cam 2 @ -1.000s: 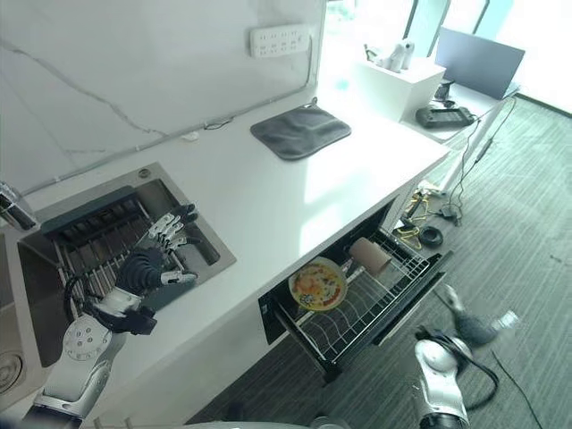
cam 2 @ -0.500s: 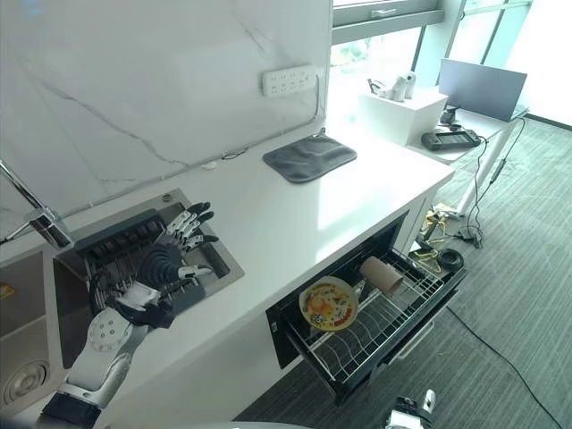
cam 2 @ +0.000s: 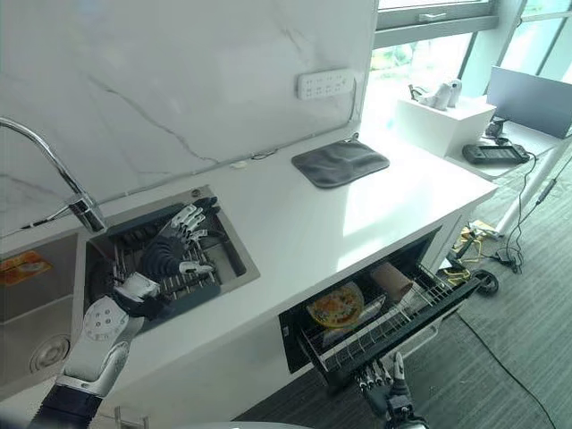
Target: Place the dishes in the dishwasher.
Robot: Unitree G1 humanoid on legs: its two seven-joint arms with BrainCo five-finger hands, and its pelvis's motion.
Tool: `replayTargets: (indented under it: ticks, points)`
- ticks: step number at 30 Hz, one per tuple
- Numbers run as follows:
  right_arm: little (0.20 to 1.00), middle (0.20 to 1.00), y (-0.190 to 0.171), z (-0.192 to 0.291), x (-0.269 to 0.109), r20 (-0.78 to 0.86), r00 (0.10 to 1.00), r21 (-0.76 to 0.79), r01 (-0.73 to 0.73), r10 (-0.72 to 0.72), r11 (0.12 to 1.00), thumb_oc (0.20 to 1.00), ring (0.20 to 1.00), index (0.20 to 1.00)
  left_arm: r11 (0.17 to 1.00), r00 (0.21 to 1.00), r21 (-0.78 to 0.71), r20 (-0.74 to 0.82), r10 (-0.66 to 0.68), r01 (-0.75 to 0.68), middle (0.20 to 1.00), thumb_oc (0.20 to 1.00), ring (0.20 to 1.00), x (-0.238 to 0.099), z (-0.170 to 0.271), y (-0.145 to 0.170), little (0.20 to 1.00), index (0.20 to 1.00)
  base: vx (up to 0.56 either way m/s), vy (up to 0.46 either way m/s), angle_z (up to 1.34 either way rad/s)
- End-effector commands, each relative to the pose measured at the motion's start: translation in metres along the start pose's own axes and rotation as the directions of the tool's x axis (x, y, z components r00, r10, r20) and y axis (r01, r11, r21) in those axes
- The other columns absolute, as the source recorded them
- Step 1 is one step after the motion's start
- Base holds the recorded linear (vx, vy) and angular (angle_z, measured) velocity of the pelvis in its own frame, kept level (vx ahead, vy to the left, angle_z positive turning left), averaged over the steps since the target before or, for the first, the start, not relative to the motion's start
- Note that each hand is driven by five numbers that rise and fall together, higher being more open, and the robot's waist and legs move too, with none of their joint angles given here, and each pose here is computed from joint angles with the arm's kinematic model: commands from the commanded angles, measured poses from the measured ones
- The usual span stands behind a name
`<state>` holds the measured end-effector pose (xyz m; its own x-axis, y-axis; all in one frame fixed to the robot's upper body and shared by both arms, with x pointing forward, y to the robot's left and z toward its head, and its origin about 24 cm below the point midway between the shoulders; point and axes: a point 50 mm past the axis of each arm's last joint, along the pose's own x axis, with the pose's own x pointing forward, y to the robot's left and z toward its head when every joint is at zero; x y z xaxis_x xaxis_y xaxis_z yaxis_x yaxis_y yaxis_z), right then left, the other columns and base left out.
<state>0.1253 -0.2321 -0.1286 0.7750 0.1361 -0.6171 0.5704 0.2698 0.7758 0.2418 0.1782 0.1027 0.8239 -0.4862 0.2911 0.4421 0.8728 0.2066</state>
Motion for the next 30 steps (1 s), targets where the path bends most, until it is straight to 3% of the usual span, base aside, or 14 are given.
replayTargets:
  ticks: [1, 6, 7, 8, 15, 23, 27, 30]
  points:
    - [1.000, 1.000, 0.120, -0.008, 0.047, -0.112, 0.847, -0.052, -0.527, 0.519, 0.849, 1.000, 1.000, 1.000, 0.995, 0.990, 0.100, 0.138, -0.033, 0.019, 1.000, 1.000, 1.000, 0.017, 0.031, 0.012, 1.000, 1.000, 0.13, 0.003, 0.23]
    - [1.000, 1.000, 0.185, 0.027, 0.053, -0.137, 0.787, -0.251, -0.615, 0.601, 0.748, 1.000, 1.000, 1.000, 0.980, 0.969, 0.170, 0.207, -0.136, 0.102, 1.000, 1.000, 1.000, 0.026, 0.047, 0.007, 1.000, 1.000, -0.03, 0.081, 0.50]
    - [1.000, 1.000, 0.245, 0.049, 0.056, -0.126, 0.739, -0.333, -0.660, 0.662, 0.674, 1.000, 1.000, 1.000, 0.968, 0.948, 0.227, 0.268, -0.171, 0.110, 1.000, 1.000, 1.000, 0.037, 0.061, 0.012, 1.000, 1.000, -0.25, 0.191, 0.26]
    - [1.000, 1.000, 0.265, 0.056, 0.057, -0.129, 0.730, -0.378, -0.662, 0.672, 0.647, 1.000, 1.000, 1.000, 0.962, 0.939, 0.254, 0.295, -0.179, 0.103, 1.000, 1.000, 1.000, 0.042, 0.067, 0.014, 1.000, 1.000, -0.23, 0.157, 0.02]
    - [1.000, 1.000, 0.337, 0.090, 0.050, -0.011, 0.696, -0.494, -0.628, 0.718, 0.601, 1.000, 1.000, 1.000, 0.937, 0.905, 0.335, 0.362, -0.224, 0.098, 1.000, 1.000, 1.000, 0.058, 0.095, 0.023, 1.000, 1.000, 0.01, 0.082, 0.20]
    - [1.000, 1.000, 0.363, 0.106, 0.040, 0.074, 0.668, -0.487, -0.624, 0.740, 0.612, 1.000, 1.000, 1.000, 0.924, 0.892, 0.353, 0.356, -0.279, 0.149, 1.000, 1.000, 1.000, 0.056, 0.101, 0.023, 1.000, 1.000, -0.01, 0.028, 0.16]
    - [1.000, 1.000, 0.341, 0.095, 0.052, 0.074, 0.712, -0.426, -0.611, 0.698, 0.668, 1.000, 1.000, 1.000, 0.923, 0.890, 0.362, 0.368, -0.269, 0.129, 1.000, 1.000, 1.000, 0.053, 0.101, 0.025, 1.000, 1.000, -0.06, -0.054, 0.01]
    - [1.000, 1.000, 0.304, 0.077, 0.068, 0.052, 0.772, -0.349, -0.581, 0.634, 0.736, 1.000, 1.000, 1.000, 0.931, 0.895, 0.352, 0.379, -0.236, 0.097, 1.000, 1.000, 1.000, 0.050, 0.098, 0.025, 1.000, 1.000, -0.08, -0.039, 0.00]
